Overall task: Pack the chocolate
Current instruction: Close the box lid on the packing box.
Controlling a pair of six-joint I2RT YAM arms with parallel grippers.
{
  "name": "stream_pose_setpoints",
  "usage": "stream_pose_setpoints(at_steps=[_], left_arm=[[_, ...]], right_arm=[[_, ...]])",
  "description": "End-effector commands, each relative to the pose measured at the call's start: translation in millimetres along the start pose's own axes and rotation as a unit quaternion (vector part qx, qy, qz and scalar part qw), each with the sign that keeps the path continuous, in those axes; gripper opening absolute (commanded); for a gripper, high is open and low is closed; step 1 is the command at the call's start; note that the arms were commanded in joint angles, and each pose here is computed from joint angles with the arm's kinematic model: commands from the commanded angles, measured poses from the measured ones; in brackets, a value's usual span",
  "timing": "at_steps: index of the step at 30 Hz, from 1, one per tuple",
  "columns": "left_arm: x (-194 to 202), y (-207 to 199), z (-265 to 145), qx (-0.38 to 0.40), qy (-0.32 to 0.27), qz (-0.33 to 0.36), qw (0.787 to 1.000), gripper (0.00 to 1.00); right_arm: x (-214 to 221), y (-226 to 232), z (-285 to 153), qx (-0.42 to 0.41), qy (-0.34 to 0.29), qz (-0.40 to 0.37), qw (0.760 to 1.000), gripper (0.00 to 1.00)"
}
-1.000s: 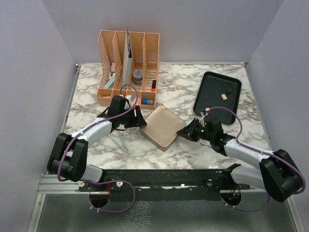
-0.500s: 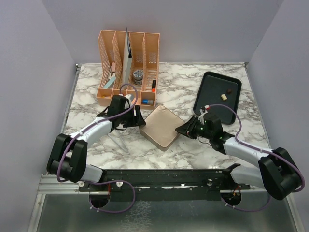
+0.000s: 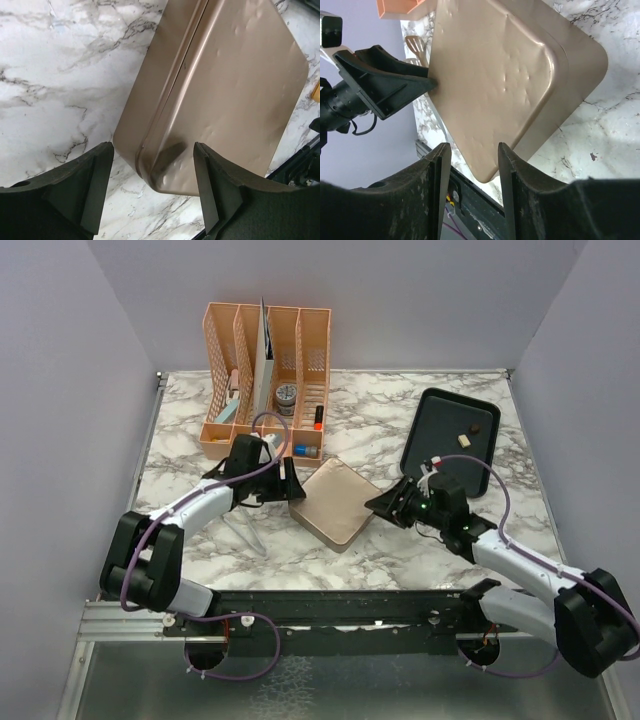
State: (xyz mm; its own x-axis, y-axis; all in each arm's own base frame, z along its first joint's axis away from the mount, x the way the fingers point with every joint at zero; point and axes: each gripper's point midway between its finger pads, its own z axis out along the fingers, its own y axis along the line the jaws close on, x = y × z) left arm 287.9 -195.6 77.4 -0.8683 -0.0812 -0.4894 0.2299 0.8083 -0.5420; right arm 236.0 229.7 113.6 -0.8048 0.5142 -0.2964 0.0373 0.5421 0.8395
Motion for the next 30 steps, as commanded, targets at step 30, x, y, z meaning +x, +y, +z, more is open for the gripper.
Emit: stream_pose_setpoints(at_steps=[30], left_arm=[[-14.0, -40.2, 8.2, 0.048, -0.008, 0.046, 0.998, 0.65]], right_arm=[[-0.5, -5.3, 18.1, 0.010, 0.003, 0.028, 1.000, 0.36]])
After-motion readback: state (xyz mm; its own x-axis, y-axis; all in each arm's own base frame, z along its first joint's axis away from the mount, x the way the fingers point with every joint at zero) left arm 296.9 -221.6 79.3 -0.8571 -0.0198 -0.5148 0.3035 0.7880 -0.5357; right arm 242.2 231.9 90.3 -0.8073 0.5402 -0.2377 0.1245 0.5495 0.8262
